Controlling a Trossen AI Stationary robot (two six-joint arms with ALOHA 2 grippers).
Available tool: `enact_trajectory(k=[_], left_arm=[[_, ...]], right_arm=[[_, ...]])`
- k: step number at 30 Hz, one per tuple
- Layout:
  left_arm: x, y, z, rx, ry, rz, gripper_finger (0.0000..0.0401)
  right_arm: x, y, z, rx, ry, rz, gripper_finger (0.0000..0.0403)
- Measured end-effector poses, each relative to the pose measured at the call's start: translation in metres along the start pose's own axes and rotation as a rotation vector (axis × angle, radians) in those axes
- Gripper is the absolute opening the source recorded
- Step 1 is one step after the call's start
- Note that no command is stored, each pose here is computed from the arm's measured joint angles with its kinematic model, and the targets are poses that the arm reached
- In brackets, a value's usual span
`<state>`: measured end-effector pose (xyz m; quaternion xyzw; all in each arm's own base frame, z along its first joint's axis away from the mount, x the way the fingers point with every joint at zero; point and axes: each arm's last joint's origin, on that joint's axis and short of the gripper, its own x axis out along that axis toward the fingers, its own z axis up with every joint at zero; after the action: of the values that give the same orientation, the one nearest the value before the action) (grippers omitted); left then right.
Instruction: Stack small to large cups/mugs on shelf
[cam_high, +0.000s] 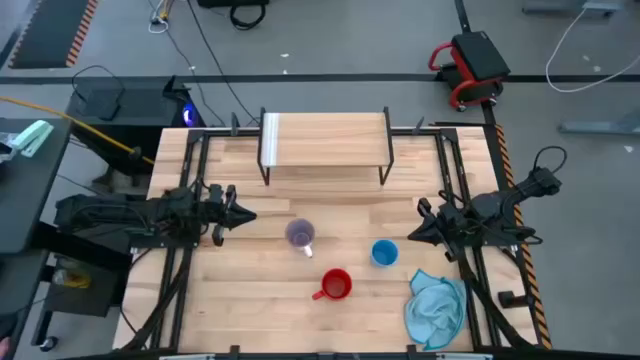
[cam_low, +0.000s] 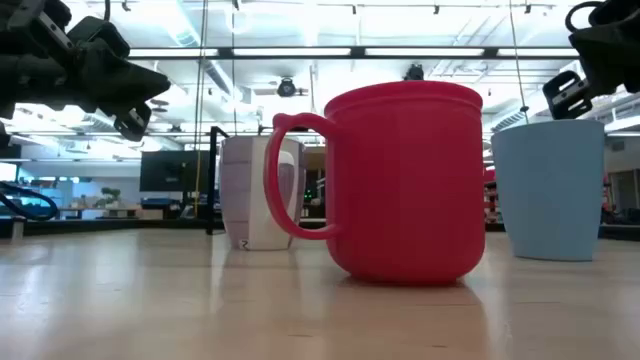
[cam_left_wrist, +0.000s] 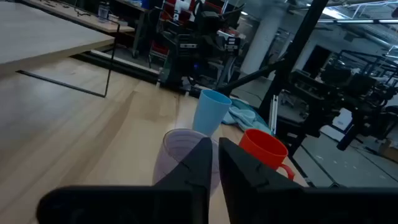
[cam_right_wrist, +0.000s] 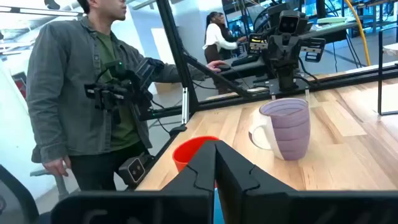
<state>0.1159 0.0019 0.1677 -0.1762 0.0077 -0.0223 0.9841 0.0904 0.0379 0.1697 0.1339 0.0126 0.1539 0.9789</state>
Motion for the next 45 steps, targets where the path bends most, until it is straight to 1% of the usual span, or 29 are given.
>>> enact_trajectory(k=[12,21,33,42,45], left_arm=[[0.0,0.0,0.0,0.0,0.0,0.0,0.0028],[0.0,0.0,0.0,0.0,0.0,0.0,0.0038],[0.0,-0.0002,0.0005,0.001,-0.005,-0.002,0.0028],[0.0,-0.0002,0.0006,-0.001,-0.006,-0.002,0.0038],[0.0,-0.001,0.0026,0.0,-0.027,-0.01,0.0038]], right_arm=[[0.0,0.0,-0.0001,0.0,0.0,0.0,0.0013],[0.0,0.0,0.0,0.0,0.0,0.0,0.0013],[0.0,0.0,0.0,0.0,0.0,0.0,0.0013],[0.0,-0.0001,-0.0001,0.0,0.0,-0.001,0.0013],[0.0,0.0,0.0002,0.001,-0.002,0.0,0.0013]])
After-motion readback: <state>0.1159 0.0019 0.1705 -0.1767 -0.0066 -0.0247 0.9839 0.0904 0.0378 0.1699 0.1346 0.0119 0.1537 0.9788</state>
